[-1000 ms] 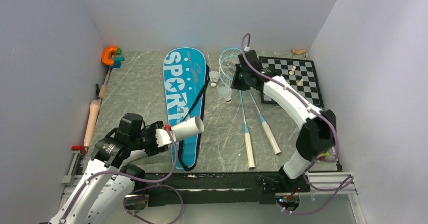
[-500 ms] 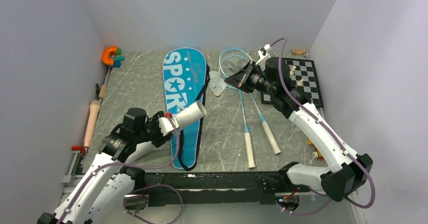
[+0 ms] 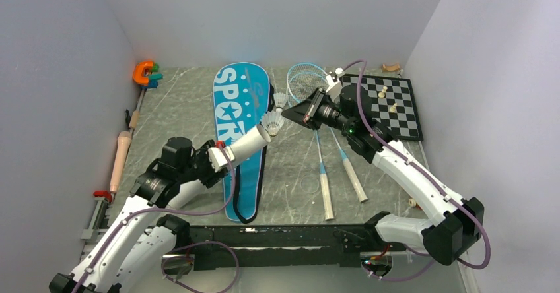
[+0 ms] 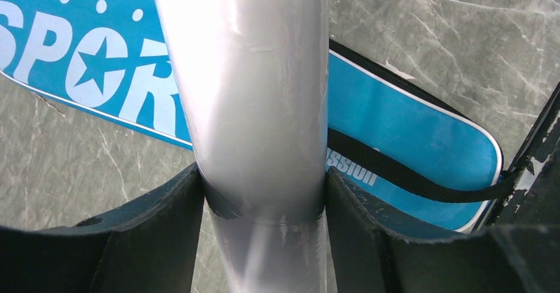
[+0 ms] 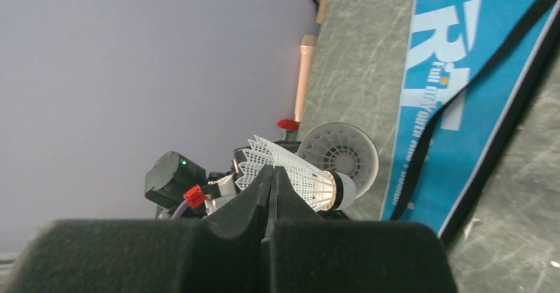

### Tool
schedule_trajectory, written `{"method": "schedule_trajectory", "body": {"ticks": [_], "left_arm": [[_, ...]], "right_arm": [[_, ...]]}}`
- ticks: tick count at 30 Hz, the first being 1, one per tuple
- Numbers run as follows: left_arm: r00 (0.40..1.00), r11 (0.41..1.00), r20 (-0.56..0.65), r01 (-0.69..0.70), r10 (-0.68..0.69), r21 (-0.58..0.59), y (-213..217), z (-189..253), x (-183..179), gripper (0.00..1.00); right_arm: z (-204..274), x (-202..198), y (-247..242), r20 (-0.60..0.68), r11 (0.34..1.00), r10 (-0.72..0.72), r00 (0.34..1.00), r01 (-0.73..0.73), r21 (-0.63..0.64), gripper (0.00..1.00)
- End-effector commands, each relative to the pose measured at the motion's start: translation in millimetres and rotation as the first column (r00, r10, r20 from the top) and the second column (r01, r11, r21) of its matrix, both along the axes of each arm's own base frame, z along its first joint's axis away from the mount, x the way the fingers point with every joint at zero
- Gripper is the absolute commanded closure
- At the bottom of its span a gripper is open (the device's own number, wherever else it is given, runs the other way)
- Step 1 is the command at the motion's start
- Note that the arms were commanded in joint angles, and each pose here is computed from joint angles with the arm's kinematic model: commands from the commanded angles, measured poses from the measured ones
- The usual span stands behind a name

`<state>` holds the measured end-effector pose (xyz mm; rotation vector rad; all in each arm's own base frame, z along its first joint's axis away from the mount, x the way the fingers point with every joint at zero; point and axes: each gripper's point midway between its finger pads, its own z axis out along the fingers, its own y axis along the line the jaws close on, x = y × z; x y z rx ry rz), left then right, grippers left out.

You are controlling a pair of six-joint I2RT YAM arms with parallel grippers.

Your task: Pack up the badminton gear

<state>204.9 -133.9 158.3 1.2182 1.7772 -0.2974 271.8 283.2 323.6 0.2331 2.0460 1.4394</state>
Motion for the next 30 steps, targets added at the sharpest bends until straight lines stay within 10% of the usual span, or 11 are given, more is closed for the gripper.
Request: {"method": "schedule_trajectory", "body": {"ticks": [1, 30], "left_arm": [[0.996, 0.997, 0.09, 0.023, -0.015, -0.079, -12, 40, 10, 0.54], [0.987, 0.994, 0.155, 0.065, -0.05, -0.089, -13, 70, 4, 0.54]], "right_arm": [[29, -1, 13, 0.056, 0.991, 0.033, 0.998, -0.04, 0.127, 1.0], [-6, -9, 42, -0.034, 0.98, 0.106, 0.994, -0.099, 0.17, 1.0]]}}
